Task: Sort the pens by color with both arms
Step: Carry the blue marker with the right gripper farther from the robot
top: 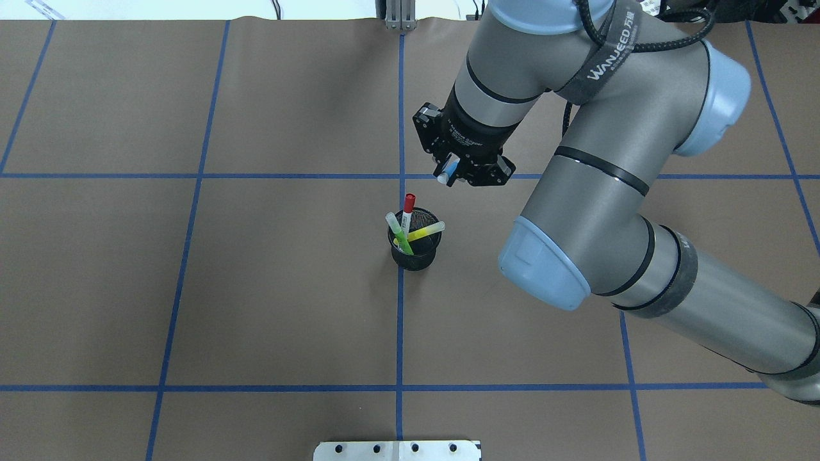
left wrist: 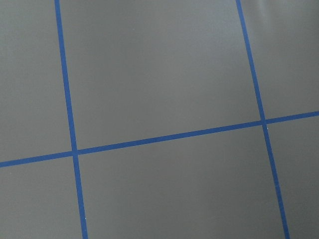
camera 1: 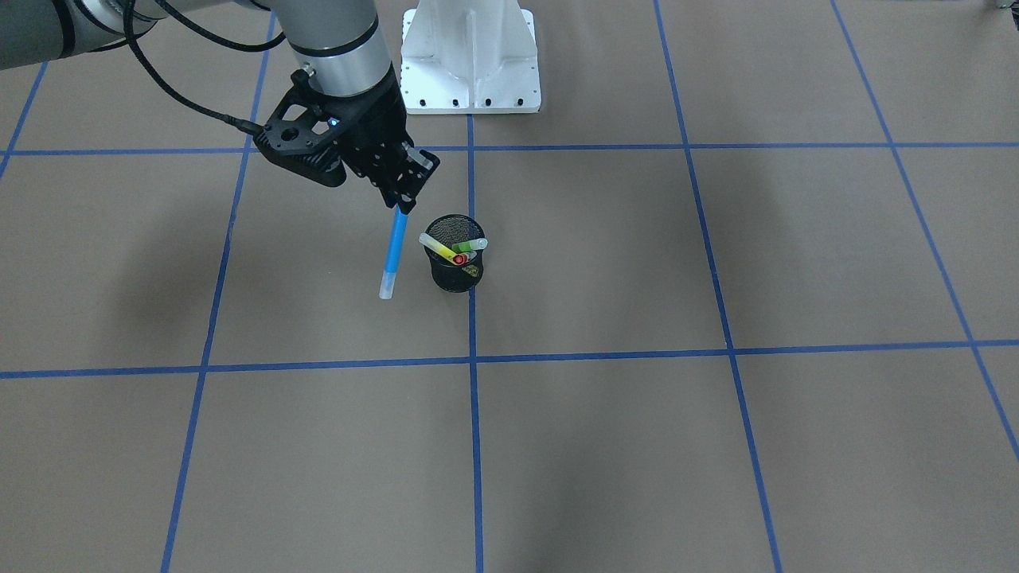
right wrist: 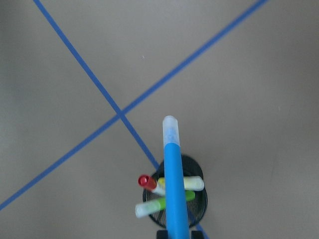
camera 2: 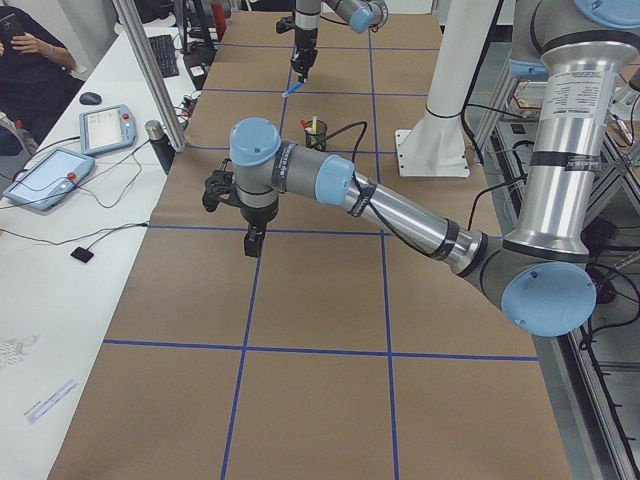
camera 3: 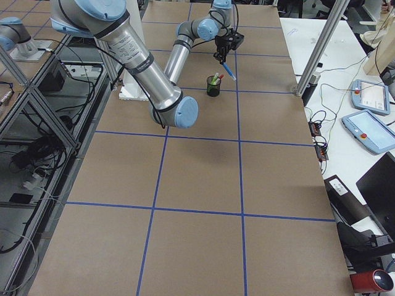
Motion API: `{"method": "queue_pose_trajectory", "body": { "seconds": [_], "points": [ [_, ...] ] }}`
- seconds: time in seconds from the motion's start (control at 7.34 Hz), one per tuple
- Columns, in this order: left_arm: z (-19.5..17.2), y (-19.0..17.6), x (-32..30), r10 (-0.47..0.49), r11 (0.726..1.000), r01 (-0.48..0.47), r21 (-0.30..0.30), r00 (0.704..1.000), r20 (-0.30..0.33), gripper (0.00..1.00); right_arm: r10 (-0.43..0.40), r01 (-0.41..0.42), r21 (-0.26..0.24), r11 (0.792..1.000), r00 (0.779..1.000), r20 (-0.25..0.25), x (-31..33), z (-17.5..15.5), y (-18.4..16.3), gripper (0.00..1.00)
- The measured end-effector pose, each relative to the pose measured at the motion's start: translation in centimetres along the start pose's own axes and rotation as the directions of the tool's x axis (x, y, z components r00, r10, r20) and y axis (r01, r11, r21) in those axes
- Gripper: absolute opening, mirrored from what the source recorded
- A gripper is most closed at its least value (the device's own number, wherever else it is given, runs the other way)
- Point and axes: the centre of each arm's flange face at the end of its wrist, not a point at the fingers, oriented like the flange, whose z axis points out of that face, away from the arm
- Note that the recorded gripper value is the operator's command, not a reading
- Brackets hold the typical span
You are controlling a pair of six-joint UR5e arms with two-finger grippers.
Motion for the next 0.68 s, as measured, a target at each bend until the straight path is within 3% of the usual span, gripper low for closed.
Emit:
{"method": "queue_pose_trajectory", "body": {
  "seconds": [0.27, 0.68],
  "points": [
    [-1.2, -1.6, 1.9, -0.101, 0.994, 0.102, 0.027, 0.995, -0.010, 1.00, -0.131, 0.131, 0.074, 0.989, 0.991, -0.016, -0.4, 2.1, -2.0, 0.18],
    [-1.2, -4.7, 8.5, -0.259, 0.965, 0.261, 0.020, 0.964, -0.058, 1.00, -0.243, 0.236, 0.146, 0.961, 0.970, 0.028, -1.8, 8.8, -5.4, 0.18]
  ]
}}
